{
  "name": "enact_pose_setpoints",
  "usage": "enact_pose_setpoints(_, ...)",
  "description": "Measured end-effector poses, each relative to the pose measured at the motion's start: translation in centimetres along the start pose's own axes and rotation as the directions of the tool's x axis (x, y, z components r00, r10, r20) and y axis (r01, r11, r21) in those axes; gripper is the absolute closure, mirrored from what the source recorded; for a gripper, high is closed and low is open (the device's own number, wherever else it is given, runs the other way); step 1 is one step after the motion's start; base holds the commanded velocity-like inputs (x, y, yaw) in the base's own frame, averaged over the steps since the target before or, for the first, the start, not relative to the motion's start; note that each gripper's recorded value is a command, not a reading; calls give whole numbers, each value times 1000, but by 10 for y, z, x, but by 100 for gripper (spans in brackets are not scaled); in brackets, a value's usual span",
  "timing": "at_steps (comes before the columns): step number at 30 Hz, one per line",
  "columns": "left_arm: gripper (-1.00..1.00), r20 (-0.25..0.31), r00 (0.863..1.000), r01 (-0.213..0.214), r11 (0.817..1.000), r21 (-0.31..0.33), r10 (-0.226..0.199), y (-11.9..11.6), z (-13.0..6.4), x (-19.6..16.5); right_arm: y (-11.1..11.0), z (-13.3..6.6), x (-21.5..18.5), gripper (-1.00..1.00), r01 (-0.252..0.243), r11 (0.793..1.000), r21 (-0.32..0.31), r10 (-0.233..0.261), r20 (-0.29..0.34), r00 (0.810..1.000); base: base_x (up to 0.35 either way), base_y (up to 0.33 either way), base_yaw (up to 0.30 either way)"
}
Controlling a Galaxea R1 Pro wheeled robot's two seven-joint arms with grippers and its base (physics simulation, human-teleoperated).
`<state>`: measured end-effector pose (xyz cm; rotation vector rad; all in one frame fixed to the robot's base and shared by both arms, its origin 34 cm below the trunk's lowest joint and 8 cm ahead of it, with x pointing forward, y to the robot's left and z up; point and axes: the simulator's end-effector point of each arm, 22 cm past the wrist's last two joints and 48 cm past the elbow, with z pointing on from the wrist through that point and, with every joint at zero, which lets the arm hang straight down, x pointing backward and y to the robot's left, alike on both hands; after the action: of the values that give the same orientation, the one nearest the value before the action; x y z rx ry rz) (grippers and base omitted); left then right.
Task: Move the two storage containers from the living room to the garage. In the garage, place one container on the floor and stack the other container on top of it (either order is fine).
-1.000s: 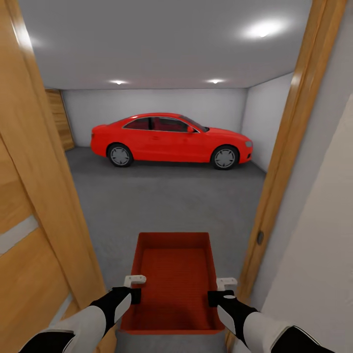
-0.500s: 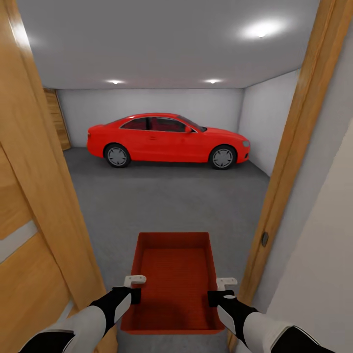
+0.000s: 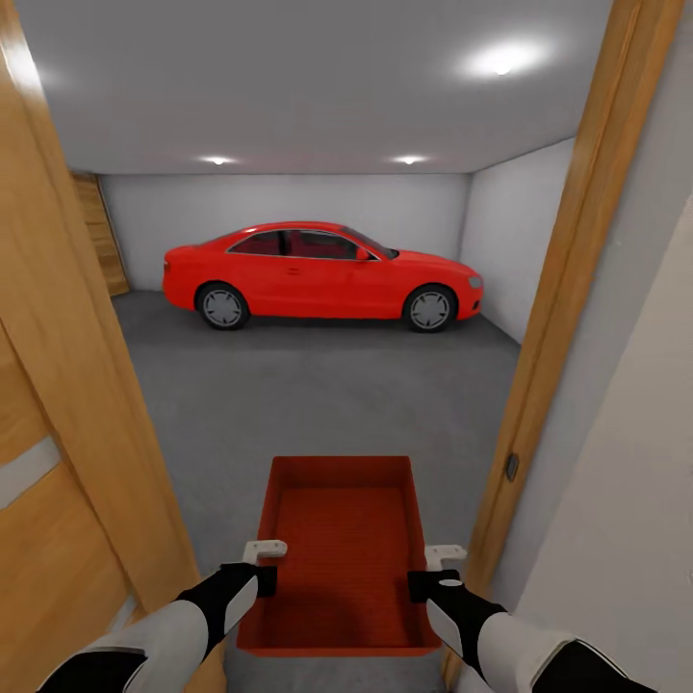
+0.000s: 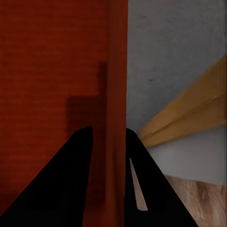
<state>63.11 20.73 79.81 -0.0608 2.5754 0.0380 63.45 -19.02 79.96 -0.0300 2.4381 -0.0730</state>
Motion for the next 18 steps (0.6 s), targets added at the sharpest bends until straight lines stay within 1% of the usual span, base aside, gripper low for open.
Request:
enact_pose_setpoints(4, 100, 0, 1000, 0, 1000, 0, 0, 0, 0, 0, 0, 0, 0, 100, 0, 1000, 0, 0, 0, 1000, 0, 0, -56)
enact_pose_setpoints(18, 100, 0, 1000, -1, 1000, 0, 1, 0, 0, 0, 0, 0, 0, 100, -1, 1000, 0, 1, 0, 1000, 0, 0, -2)
